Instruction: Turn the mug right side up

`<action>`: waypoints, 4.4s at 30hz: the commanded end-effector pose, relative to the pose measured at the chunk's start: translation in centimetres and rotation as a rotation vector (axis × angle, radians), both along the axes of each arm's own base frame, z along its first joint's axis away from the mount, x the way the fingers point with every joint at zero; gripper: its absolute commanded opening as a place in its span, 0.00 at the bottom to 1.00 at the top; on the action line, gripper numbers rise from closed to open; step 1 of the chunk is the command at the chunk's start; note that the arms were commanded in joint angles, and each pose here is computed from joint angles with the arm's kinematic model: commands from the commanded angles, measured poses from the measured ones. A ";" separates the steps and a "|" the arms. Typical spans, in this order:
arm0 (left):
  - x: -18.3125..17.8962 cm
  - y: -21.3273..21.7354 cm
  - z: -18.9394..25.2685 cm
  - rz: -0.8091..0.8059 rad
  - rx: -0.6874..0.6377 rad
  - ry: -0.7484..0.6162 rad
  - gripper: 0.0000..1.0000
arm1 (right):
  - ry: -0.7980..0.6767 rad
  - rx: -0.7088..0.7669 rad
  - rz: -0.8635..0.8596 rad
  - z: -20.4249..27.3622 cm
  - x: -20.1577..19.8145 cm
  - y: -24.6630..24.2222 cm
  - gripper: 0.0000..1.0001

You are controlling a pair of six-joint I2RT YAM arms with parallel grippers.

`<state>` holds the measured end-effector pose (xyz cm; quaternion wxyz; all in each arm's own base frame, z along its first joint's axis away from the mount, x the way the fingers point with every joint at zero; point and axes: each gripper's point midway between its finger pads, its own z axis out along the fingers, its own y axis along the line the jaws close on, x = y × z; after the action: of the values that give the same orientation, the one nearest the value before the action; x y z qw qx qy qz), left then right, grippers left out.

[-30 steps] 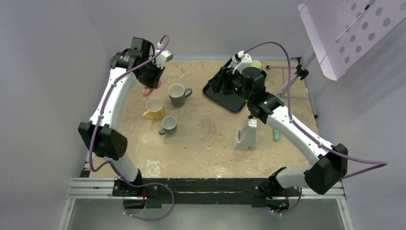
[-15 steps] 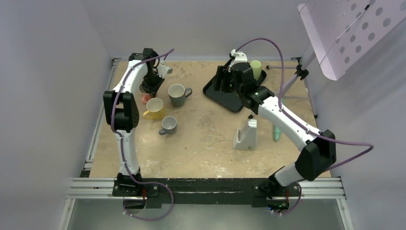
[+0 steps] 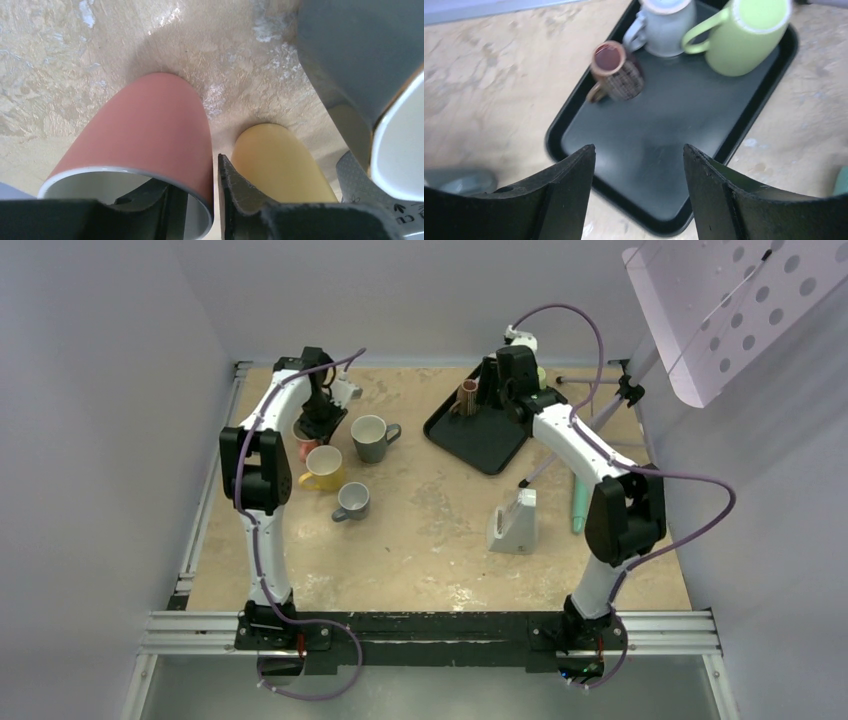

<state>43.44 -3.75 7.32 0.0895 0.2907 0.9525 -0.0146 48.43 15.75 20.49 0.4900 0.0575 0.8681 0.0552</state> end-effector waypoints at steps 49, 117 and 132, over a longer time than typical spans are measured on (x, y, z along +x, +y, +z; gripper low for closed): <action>-6.8 -2.4 14.8 0.034 -0.208 -0.275 0.70 | 0.080 -0.433 0.173 -9.0 6.6 -8.8 0.68; -11.9 -17.5 36.0 -0.071 -1.332 -0.312 1.00 | -0.580 0.872 0.746 25.8 -17.0 13.2 0.00; -12.4 -19.4 39.1 -0.148 -1.471 -0.243 0.61 | -0.440 1.046 0.992 26.6 -21.7 21.1 0.00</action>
<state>31.89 -22.72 44.66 0.3582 0.1944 0.6844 -0.6046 29.74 36.25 39.63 0.4565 -0.0826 0.6336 0.6192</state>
